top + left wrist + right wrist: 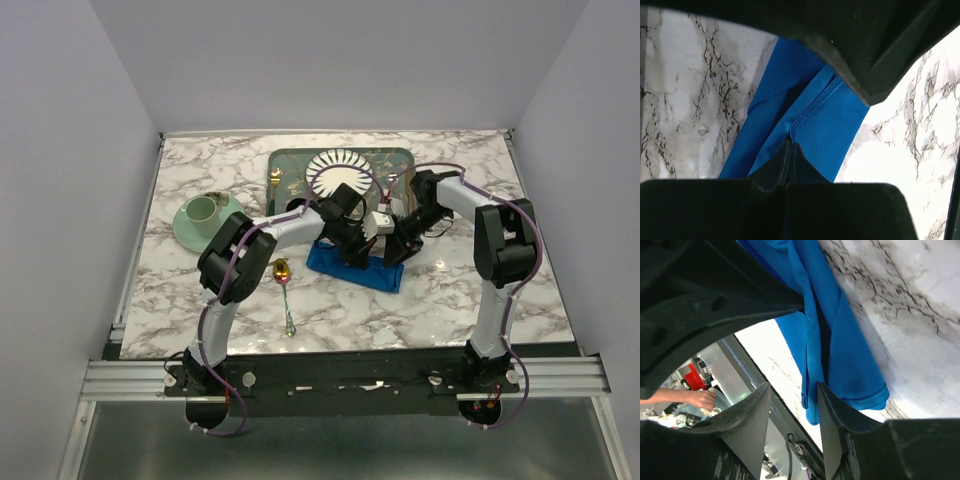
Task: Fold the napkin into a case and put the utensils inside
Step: Fold the 2/3-rectangle-folded napkin at the center of the board, then stuff the top corner of the smaller-rectangle-folded napkin into the folded napkin.
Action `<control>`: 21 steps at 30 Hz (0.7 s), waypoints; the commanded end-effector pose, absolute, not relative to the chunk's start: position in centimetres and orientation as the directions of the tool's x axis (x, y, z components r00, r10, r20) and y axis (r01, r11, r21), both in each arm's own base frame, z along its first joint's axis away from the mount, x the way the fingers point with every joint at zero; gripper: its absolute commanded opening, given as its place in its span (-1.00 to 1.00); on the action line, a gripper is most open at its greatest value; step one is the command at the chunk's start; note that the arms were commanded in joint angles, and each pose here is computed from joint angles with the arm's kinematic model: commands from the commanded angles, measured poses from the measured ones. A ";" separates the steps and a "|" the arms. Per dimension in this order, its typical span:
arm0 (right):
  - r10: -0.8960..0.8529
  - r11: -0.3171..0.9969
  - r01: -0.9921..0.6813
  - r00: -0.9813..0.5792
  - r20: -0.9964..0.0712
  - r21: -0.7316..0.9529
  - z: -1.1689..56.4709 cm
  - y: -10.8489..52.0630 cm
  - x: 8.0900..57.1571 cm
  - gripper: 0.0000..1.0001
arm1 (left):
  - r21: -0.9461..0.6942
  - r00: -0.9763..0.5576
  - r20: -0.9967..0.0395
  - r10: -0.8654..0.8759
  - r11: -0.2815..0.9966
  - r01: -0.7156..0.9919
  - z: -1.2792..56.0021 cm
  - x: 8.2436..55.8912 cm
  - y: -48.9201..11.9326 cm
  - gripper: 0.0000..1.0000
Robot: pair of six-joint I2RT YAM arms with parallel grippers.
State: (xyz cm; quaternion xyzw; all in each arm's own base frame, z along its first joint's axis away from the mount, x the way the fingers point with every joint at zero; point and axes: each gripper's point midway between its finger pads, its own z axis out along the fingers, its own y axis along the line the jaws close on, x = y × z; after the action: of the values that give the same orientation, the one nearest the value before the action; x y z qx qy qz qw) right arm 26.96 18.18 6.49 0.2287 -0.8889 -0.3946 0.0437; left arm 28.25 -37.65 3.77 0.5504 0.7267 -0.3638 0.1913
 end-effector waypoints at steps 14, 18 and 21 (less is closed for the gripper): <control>-0.460 0.733 -0.383 -0.888 -0.004 0.563 1.1 15.0 27.4 -0.99 | -0.457 -0.486 -0.672 0.558 0.204 0.866 7.0 28.8 -39.3 -0.63; -0.485 0.736 -0.420 -0.874 -0.019 0.531 1.3 14.8 27.7 -0.99 | -0.415 -0.496 -0.677 0.543 0.275 0.867 8.3 29.9 -37.5 -0.08; -0.529 0.723 -0.471 -0.848 -0.035 0.506 1.4 14.7 27.5 -0.99 | -0.365 -0.496 -0.666 0.556 0.337 0.868 8.5 31.1 -35.3 0.02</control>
State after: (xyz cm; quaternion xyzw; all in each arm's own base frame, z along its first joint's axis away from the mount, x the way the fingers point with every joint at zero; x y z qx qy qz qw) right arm 27.20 15.48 1.88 0.2278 -0.9253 -0.2963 0.0647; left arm 28.98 -37.95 5.59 0.4678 0.7713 -0.3934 0.1773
